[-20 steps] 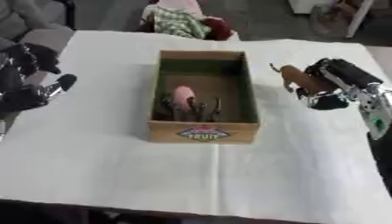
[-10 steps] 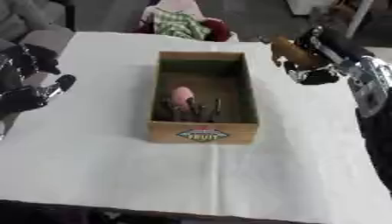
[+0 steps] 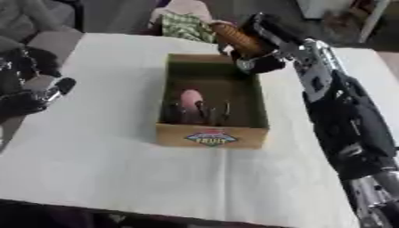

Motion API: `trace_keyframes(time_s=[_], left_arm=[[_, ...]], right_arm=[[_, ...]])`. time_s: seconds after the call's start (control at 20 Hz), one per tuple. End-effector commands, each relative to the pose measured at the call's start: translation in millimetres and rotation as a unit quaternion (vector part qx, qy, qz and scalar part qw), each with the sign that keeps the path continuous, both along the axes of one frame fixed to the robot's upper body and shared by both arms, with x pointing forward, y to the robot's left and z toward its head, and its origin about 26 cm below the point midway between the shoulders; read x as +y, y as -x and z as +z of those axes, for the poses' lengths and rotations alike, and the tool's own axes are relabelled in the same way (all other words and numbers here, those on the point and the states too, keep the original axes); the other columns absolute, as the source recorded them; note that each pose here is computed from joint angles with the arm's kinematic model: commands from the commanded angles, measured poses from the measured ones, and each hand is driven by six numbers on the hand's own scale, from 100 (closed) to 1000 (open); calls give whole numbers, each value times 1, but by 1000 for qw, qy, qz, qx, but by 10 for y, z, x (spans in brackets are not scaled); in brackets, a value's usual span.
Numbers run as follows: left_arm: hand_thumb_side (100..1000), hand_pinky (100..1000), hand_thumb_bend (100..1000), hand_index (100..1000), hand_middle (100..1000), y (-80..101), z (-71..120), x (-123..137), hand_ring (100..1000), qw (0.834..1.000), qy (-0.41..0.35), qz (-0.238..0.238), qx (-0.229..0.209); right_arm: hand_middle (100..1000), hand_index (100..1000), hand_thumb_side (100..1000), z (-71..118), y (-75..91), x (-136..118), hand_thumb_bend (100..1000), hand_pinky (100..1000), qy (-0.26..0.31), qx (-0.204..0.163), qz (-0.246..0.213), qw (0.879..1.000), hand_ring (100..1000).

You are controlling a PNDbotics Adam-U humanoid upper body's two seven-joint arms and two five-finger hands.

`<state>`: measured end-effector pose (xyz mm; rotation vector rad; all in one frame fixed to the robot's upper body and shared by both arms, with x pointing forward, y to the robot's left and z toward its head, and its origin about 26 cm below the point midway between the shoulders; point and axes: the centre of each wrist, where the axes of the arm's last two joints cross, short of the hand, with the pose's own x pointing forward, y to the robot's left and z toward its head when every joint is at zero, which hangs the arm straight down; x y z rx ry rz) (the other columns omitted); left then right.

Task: Pick up objects on the table and place them in the box.

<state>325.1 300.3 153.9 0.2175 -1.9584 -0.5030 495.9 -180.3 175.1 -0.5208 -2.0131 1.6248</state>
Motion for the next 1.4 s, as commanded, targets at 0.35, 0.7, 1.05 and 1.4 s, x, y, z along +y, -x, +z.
trace_keyframes(time_s=[0.35, 0.7, 1.05, 1.4], left_arm=[[173, 696, 550, 652, 534, 5, 104, -40, 553, 1000, 2, -12, -16], [177, 696, 549, 650, 535, 7, 70, -35, 553, 1000, 1, -13, -10], [180, 696, 546, 649, 535, 13, 46, -21, 553, 1000, 2, -10, -6], [183, 696, 543, 650, 536, 22, 18, -11, 554, 1000, 3, -9, -2]], right_arm=[[496, 634, 284, -147, -22, 147, 100, 558, 61, 25, -9, 998, 526], [657, 739, 276, -180, -31, 62, 100, 621, 94, 68, -16, 993, 648], [794, 847, 231, -59, -30, -58, 100, 665, 52, 64, -32, 996, 749], [851, 894, 196, 159, -18, -143, 100, 716, -18, 41, -44, 998, 802]])
